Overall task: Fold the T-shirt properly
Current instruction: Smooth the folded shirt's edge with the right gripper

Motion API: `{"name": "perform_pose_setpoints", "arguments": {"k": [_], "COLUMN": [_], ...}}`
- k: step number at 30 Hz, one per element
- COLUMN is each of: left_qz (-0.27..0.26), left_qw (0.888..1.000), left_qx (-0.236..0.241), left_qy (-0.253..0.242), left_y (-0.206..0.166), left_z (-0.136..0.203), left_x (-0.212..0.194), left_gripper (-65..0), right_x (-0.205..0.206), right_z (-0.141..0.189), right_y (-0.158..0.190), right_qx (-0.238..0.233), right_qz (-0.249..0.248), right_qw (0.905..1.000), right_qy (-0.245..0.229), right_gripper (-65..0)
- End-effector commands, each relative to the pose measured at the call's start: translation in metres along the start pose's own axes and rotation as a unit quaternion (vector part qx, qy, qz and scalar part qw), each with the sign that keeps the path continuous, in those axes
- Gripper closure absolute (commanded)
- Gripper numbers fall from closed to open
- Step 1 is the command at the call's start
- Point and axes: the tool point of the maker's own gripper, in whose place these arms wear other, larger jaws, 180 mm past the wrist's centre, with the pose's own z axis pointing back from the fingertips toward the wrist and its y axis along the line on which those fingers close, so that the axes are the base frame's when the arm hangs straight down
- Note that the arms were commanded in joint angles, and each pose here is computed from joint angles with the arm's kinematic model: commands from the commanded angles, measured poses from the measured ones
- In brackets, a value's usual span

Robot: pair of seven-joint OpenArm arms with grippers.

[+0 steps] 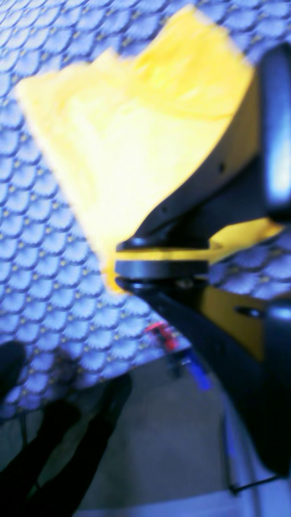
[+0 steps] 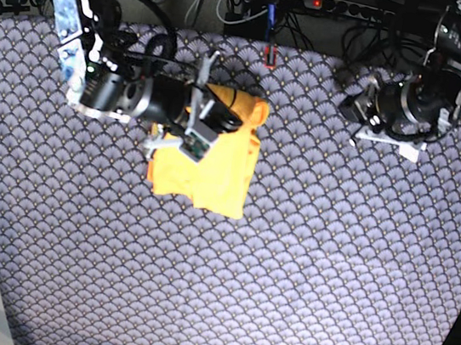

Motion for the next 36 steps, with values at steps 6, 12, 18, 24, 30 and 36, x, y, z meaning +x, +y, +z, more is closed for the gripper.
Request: {"name": "perform_pose_setpoints", "arguments": {"k": [6, 12, 18, 24, 30, 36], "left_qz": [-0.011, -0.011, -0.012, -0.011, -0.009, -0.015], "left_qw": [1.0, 1.0, 1.0, 1.0, 1.0, 0.999], "left_qx": [-0.011, -0.012, -0.015, -0.014, -0.014, -0.024], "left_qy": [-0.005, -0.004, -0.003, -0.002, 0.016, 0.031], "left_y": [-0.006, -0.007, -0.009, -0.008, -0.008, -0.018], "left_z": [0.01, 0.01, 0.009, 0.009, 0.009, 0.01], "left_x": [0.002, 0.002, 0.002, 0.002, -0.003, -0.005], "left_gripper": [0.0, 0.0, 0.0, 0.0, 0.0, 0.0], "right_x": [-0.008, -0.02, -0.034, -0.051, -0.066, -0.07], "right_z": [-0.021, -0.032, -0.049, -0.066, -0.075, -0.077], "right_y": [0.001, -0.001, 0.006, 0.01, 0.015, 0.013], "right_qx": [0.032, 0.041, 0.065, 0.083, 0.094, 0.092], "right_qz": [-0.015, -0.039, -0.064, -0.087, -0.107, -0.113], "right_qw": [0.9994, 0.9983, 0.9958, 0.9928, 0.9898, 0.9893], "right_qy": [-0.008, -0.008, -0.009, -0.002, 0.001, 0.002], "right_gripper": [-1.9, -1.9, -1.9, -1.9, -1.9, -1.9]}}
